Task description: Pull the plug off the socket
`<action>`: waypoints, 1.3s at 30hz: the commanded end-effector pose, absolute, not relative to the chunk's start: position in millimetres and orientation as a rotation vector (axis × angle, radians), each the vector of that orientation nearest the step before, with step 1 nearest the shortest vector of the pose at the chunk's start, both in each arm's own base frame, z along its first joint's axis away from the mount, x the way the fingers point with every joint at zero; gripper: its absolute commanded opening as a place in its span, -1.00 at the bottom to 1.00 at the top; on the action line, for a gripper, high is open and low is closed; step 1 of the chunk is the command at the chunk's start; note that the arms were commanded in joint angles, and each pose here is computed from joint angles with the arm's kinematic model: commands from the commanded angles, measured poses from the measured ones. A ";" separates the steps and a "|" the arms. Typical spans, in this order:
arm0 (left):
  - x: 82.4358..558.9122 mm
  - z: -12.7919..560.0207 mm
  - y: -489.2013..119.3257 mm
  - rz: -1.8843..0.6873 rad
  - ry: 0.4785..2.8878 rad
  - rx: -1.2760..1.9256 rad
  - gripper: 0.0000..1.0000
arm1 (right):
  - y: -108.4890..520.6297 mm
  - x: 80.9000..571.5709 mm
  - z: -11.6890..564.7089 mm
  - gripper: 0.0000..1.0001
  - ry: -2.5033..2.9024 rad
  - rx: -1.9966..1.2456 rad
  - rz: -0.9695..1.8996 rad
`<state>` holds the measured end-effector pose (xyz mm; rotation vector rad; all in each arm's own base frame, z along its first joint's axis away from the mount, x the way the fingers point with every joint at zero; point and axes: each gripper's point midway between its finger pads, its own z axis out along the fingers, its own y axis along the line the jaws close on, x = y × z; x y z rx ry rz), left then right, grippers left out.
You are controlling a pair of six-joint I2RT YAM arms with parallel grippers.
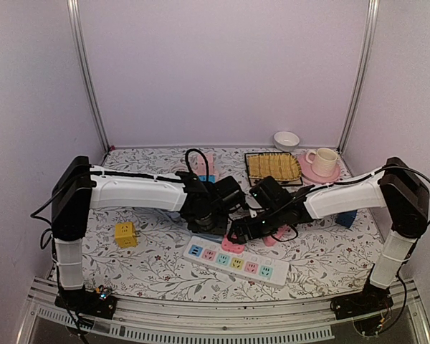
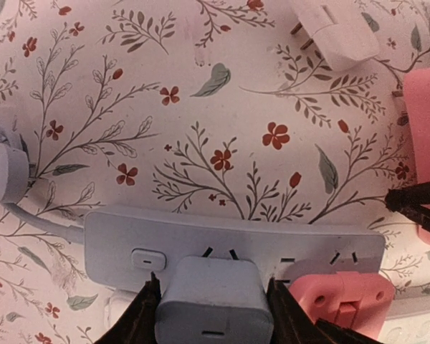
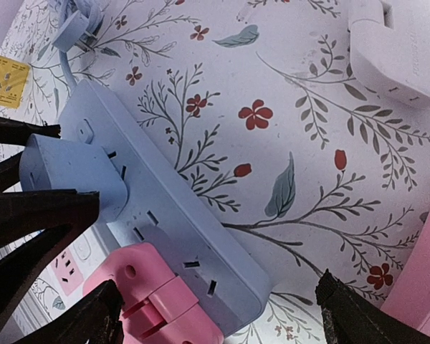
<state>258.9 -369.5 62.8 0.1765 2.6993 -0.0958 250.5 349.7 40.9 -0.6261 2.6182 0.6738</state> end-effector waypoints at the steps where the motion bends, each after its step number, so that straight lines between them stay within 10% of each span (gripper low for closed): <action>1: 265.4 84.6 -389.7 -0.202 2.631 0.177 -0.22 | 314.7 232.6 -7.9 0.92 2.762 -0.621 0.485; 39: 249.5 118.3 -391.3 -0.050 2.425 0.310 -0.29 | 296.5 213.4 -43.0 0.91 2.858 -0.594 0.452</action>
